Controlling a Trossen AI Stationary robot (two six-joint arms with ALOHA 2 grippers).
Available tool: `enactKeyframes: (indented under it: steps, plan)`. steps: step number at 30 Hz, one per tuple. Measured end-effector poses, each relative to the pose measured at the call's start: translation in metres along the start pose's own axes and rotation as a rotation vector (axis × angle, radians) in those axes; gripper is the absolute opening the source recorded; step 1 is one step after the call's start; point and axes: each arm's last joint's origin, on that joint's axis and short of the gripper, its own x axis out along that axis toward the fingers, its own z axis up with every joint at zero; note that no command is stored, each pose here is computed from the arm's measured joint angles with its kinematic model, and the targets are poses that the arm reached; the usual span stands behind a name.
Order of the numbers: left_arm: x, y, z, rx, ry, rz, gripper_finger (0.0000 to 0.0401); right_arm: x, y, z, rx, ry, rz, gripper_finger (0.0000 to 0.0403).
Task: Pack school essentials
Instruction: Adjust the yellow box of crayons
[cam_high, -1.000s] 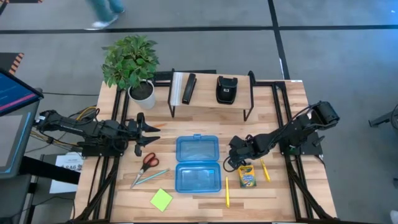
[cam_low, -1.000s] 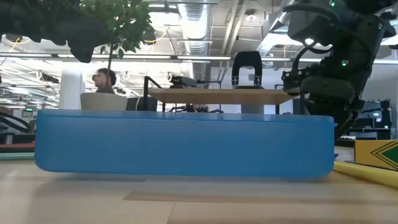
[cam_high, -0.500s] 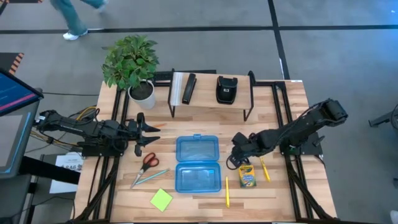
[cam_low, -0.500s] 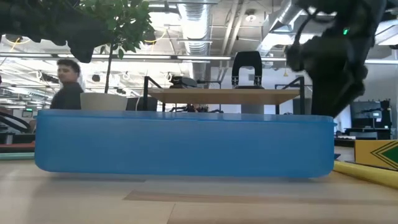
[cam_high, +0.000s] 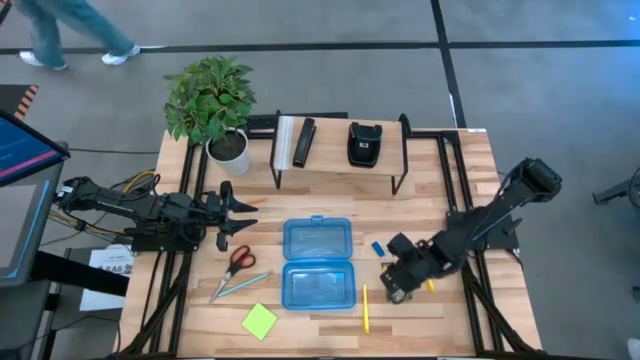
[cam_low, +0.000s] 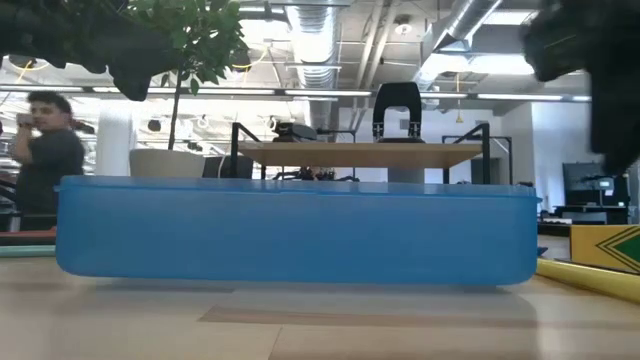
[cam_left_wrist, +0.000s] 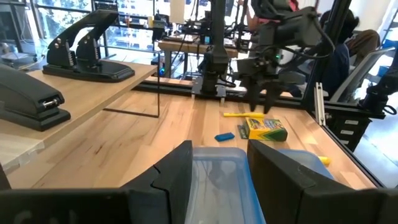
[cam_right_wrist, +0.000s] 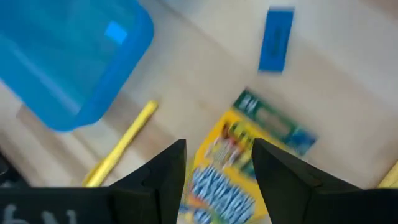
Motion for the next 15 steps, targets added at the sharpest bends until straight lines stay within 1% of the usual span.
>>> enactKeyframes:
  steps: [4, 6, 8, 11, 15]
  plan:
    - [0.0, 0.0, 0.0, 0.0, 0.0, 0.0, 0.0144, 0.001, 0.002, -0.012, -0.019, 0.014, 0.006, 0.0219]
    - [0.0, 0.0, 0.0, 0.001, 0.0, 0.0, 0.0144, 0.002, 0.001, -0.013, 0.011, 0.014, -0.009, 0.0228]
    - [0.0, 0.0, 0.0, 0.001, 0.0, 0.0, 0.0144, 0.004, 0.0, -0.012, 0.039, 0.012, -0.03, 0.0238]
    - [0.0, 0.0, 0.0, 0.001, 0.0, 0.0, 0.0144, 0.005, 0.0, -0.007, 0.053, 0.013, -0.028, 0.0254]
    - [0.0, 0.0, 0.0, 0.018, 0.0, 0.0, 0.0144, 0.007, -0.005, 0.0, 0.071, 0.074, -0.074, 0.0274]
